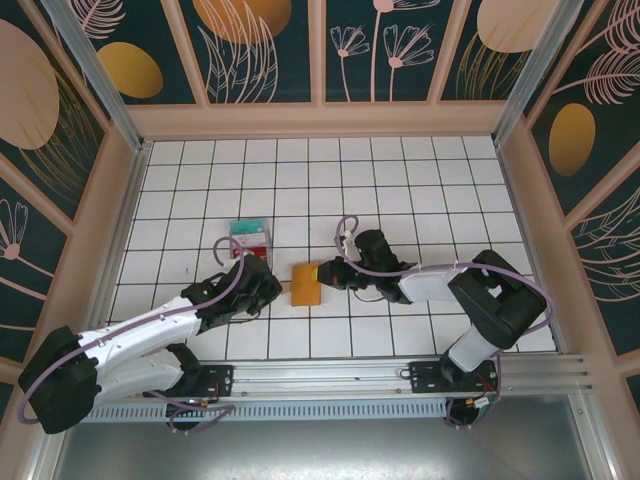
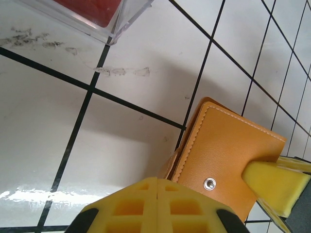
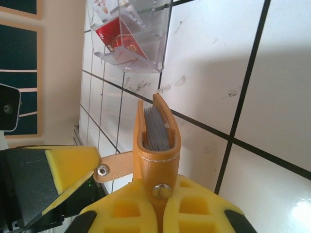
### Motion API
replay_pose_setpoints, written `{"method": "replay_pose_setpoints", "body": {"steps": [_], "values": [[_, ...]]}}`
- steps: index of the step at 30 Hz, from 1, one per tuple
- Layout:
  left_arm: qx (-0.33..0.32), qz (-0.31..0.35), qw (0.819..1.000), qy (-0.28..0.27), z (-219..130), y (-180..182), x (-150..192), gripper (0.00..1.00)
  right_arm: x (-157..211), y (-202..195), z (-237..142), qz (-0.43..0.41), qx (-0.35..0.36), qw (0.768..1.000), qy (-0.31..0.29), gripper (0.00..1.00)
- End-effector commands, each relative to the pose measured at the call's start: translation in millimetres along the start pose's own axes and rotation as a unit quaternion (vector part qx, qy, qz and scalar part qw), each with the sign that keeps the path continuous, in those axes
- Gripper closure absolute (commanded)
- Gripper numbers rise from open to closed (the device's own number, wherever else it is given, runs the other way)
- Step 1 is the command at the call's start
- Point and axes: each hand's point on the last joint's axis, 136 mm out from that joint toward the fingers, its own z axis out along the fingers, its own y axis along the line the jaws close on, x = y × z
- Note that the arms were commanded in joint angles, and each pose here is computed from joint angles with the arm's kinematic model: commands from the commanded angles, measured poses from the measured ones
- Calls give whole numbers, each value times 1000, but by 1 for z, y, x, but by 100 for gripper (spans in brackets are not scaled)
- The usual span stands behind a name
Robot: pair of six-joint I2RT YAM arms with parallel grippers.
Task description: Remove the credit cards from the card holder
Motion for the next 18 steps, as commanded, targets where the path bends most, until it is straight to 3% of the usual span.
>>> {"method": "replay_pose_setpoints", "body": {"steps": [1,2,5,8,18], "values": [[42,19,999,6,-3,-21,1,100,-4,-31,-3,3,63,998,-8,70],[48,23,999,8,-3,-27,1,100,-6,-32,-2,0,71,997,-7,59],[61,36,997,12,-5,-40,1,100,-11,-29,0,-18,99,995,-4,48],[83,42,995,16,-8,-53,1,100,-14,-21,0,-45,124,991,-7,44],[119,57,991,9,-16,-78,-4,100,-6,15,15,-94,102,990,19,34]]}}
